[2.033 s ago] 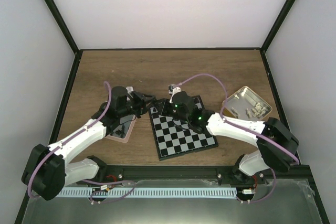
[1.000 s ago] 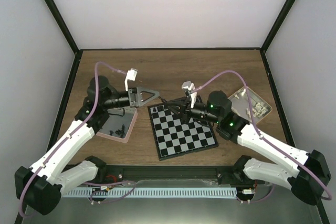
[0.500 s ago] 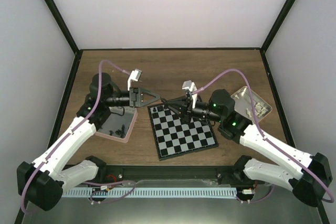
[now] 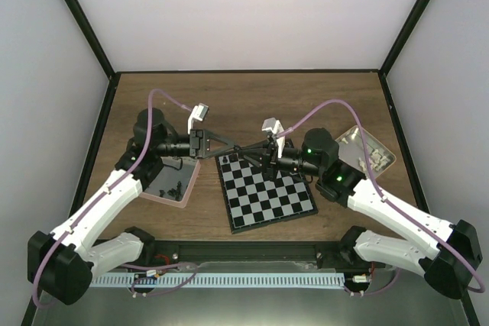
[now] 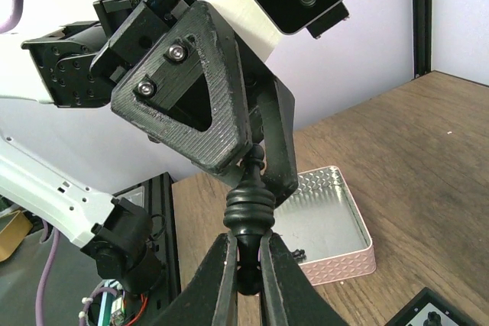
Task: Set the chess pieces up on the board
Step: Pick up the chess piece from the storage box.
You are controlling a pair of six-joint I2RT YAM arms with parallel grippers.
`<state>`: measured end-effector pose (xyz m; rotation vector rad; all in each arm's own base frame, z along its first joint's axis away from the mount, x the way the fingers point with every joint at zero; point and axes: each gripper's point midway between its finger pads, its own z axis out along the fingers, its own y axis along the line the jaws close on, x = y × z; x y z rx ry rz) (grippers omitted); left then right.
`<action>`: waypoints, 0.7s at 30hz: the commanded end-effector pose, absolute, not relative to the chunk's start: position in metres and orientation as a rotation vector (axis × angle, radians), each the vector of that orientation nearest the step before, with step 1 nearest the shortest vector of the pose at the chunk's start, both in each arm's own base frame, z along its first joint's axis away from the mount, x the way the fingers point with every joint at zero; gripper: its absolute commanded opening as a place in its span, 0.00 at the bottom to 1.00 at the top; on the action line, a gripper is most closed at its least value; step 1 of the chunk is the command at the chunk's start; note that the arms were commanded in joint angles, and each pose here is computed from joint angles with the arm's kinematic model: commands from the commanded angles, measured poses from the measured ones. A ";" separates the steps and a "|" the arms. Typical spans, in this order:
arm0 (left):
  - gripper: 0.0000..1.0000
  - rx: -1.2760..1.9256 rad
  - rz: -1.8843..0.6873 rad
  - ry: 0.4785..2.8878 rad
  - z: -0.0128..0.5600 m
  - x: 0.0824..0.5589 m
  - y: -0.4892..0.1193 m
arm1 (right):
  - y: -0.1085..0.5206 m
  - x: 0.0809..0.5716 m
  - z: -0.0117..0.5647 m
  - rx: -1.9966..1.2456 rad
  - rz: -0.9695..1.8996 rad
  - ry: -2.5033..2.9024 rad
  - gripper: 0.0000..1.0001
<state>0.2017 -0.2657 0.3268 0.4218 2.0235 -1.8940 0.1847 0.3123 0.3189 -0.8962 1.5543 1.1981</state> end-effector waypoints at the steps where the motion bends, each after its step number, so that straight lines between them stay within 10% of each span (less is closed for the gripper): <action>1: 0.27 0.460 -1.871 1.978 0.329 0.203 -0.265 | 0.313 0.185 0.338 -0.908 1.189 1.502 0.01; 10: 0.05 0.461 -1.779 1.942 0.330 0.208 -0.261 | 0.312 0.189 0.336 -0.883 1.178 1.518 0.01; 21: 0.04 0.332 -1.201 2.058 0.298 0.250 -0.225 | 0.290 0.221 0.294 -0.646 1.030 1.733 0.01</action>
